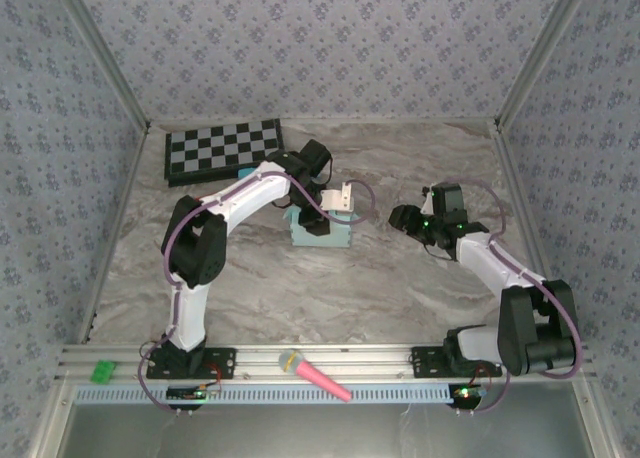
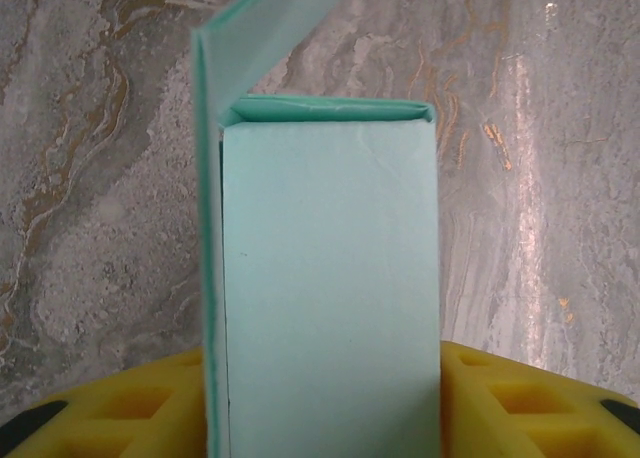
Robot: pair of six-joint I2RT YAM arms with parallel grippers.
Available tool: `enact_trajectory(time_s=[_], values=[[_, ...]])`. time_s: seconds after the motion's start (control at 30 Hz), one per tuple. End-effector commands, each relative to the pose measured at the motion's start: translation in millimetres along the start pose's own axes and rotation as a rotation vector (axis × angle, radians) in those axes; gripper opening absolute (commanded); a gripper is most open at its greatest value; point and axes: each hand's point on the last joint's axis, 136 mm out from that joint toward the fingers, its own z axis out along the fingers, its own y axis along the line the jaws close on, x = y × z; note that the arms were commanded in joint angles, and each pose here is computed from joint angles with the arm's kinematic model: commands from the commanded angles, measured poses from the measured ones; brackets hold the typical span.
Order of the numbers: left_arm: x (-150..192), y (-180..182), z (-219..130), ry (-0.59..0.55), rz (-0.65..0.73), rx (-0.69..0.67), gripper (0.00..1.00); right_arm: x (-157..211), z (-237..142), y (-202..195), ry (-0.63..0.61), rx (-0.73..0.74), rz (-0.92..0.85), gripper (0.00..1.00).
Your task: Fold the paper box
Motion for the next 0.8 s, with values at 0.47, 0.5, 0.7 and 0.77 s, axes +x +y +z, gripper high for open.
enact_trajectory(time_s=[0.47, 0.5, 0.7, 0.77], values=[[-16, 3, -19, -0.021, 0.016, -0.065, 0.77, -4, -1, -2, -0.009, 0.003, -0.007, 0.57], [-18, 2, -21, -0.022, 0.018, -0.067, 0.77, -4, 0, -2, -0.007, 0.002, -0.008, 0.57], [-28, -2, -39, -0.048, 0.000, -0.094, 0.78, -8, -1, 2, -0.008, -0.003, -0.022, 0.57], [-32, -2, -49, -0.064, -0.010, -0.119, 0.78, -9, -2, 5, -0.007, -0.010, -0.036, 0.57]])
